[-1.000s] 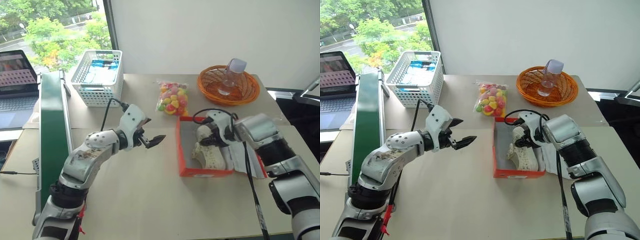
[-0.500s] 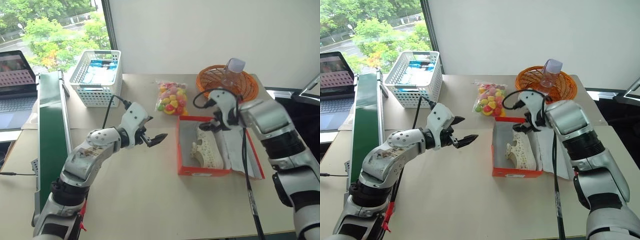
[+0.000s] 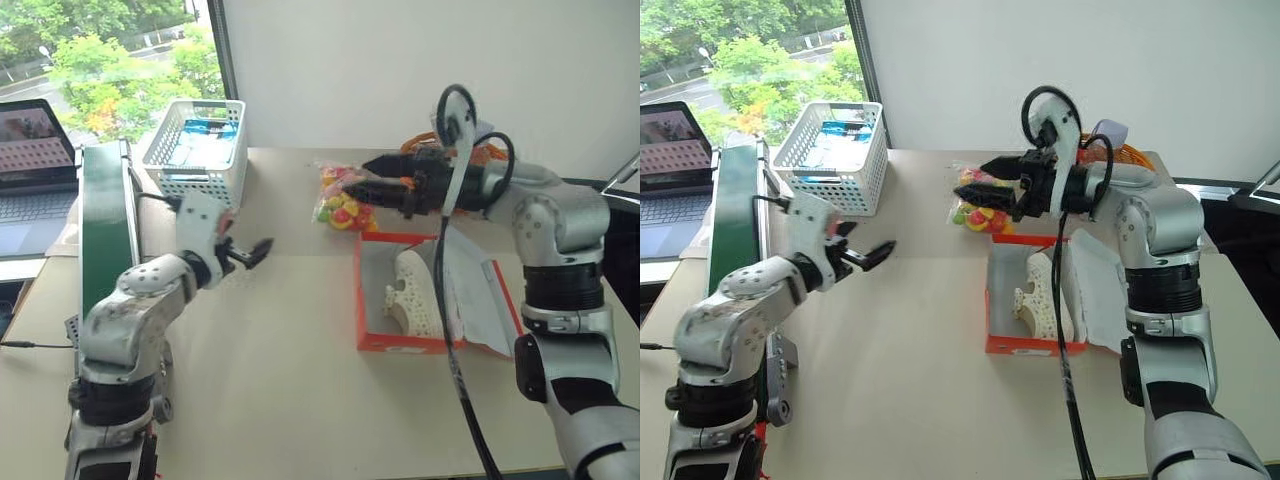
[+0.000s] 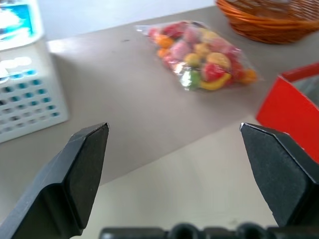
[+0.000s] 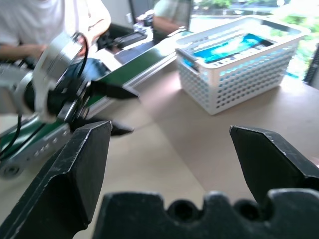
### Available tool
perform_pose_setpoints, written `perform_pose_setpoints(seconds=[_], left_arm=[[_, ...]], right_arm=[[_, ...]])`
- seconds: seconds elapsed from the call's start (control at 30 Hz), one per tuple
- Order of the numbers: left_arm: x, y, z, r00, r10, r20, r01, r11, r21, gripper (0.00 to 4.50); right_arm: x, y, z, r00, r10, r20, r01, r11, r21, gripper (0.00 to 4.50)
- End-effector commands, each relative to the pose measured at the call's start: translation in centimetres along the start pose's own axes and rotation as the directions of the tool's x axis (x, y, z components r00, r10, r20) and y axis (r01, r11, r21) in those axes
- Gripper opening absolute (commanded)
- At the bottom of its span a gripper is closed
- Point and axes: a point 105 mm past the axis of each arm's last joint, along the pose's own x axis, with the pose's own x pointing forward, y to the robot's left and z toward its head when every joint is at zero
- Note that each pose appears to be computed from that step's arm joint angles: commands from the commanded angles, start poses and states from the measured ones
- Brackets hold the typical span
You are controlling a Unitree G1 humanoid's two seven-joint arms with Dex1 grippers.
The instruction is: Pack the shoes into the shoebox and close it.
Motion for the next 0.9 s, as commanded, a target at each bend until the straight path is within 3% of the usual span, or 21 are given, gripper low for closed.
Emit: perform_pose_setpoints(seconds=[0.03, 0.17, 0.3, 0.43, 0.5, 0.67, 0.9], left_arm=[[-2.2, 2.7, 0.6, 0.982, 0.187, 0.030, -0.187, 0.982, -0.030, 4.50], [-4.7, 4.9, -0.5, 0.941, 0.339, 0.010, -0.339, 0.940, -0.047, 4.50], [-7.4, 6.3, -1.5, 0.885, 0.466, 0.008, -0.464, 0.883, -0.076, 4.50], [-8.4, 6.8, -1.9, 0.861, 0.508, 0.010, -0.507, 0.859, -0.069, 4.50], [-8.9, 7.2, -2.4, 0.847, 0.532, 0.010, -0.530, 0.845, -0.073, 4.50], [-9.2, 7.7, -3.7, 0.830, 0.557, -0.020, -0.556, 0.824, -0.106, 4.50], [-7.7, 8.5, -4.1, 0.818, 0.575, -0.028, -0.572, 0.806, -0.153, 4.50]], right_arm=[[1.3, 0.6, 1.2, 0.995, 0.075, 0.059, -0.070, 0.993, -0.090, 4.46], [3.1, 0.1, 0.9, 0.989, 0.105, 0.107, -0.097, 0.993, -0.073, 4.46], [5.0, -0.2, -1.3, 0.988, 0.138, 0.072, -0.133, 0.988, -0.076, 4.46], [5.9, -1.3, -2.8, 0.996, 0.089, 0.021, -0.087, 0.992, -0.095, 4.46], [6.0, -2.9, -4.0, 1.000, -0.006, -0.017, 0.004, 0.996, -0.092, 4.46], [6.0, -4.3, -4.9, 0.996, -0.090, -0.018, 0.089, 0.994, -0.060, 4.46], [6.5, -2.5, -4.9, 1.000, -0.018, 0.013, 0.018, 0.998, -0.060, 4.46]])
